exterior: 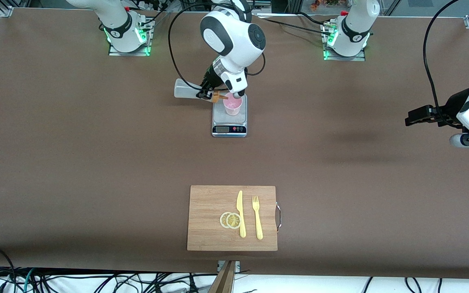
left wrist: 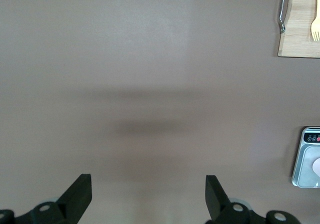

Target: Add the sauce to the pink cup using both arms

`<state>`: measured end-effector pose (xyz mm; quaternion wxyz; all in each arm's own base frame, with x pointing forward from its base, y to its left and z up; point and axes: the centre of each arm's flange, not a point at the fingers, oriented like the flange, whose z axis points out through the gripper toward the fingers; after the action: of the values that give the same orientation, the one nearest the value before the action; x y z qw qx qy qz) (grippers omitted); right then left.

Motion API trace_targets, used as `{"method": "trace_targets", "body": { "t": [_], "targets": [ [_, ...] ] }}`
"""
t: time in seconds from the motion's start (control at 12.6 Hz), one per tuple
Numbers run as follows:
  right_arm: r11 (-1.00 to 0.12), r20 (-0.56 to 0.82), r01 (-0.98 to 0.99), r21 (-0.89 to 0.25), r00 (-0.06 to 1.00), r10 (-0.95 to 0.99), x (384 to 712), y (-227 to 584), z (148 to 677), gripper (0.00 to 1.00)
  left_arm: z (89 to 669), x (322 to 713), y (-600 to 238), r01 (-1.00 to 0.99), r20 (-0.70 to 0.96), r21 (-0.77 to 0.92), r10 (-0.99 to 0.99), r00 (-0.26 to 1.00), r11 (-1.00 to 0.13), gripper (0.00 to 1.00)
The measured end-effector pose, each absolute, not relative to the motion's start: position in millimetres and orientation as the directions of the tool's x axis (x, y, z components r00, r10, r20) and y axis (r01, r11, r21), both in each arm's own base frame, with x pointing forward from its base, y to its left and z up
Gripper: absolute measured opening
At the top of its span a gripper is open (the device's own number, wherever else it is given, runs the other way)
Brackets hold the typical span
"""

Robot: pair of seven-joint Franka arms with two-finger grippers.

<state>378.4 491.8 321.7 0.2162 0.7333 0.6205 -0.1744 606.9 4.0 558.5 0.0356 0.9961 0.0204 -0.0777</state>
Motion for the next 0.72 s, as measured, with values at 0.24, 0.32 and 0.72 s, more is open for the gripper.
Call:
{"method": "trace_targets", "body": {
  "t": [0.24, 0.32, 0.72],
  "targets": [
    [-0.182, -0.469, 0.98, 0.081, 0.199, 0.861, 385.5, 490.8, 332.0, 0.34, 558.5, 606.9, 3.9, 0.046, -0.156, 0.068, 0.035, 0.987, -0.997, 1.0],
    [-0.191, -0.452, 0.978, 0.08, 0.206, 0.868, 387.7, 490.4, 336.9, 0.34, 558.5, 606.9, 4.0, 0.046, -0.156, 0.068, 0.035, 0.987, -0.997, 1.0],
    [-0.237, -0.358, 0.972, -0.011, 0.217, 0.908, 412.8, 471.1, 362.9, 0.34, 558.5, 606.9, 4.0, 0.046, -0.156, 0.068, 0.035, 0.987, -0.997, 1.0]
  ]
}}
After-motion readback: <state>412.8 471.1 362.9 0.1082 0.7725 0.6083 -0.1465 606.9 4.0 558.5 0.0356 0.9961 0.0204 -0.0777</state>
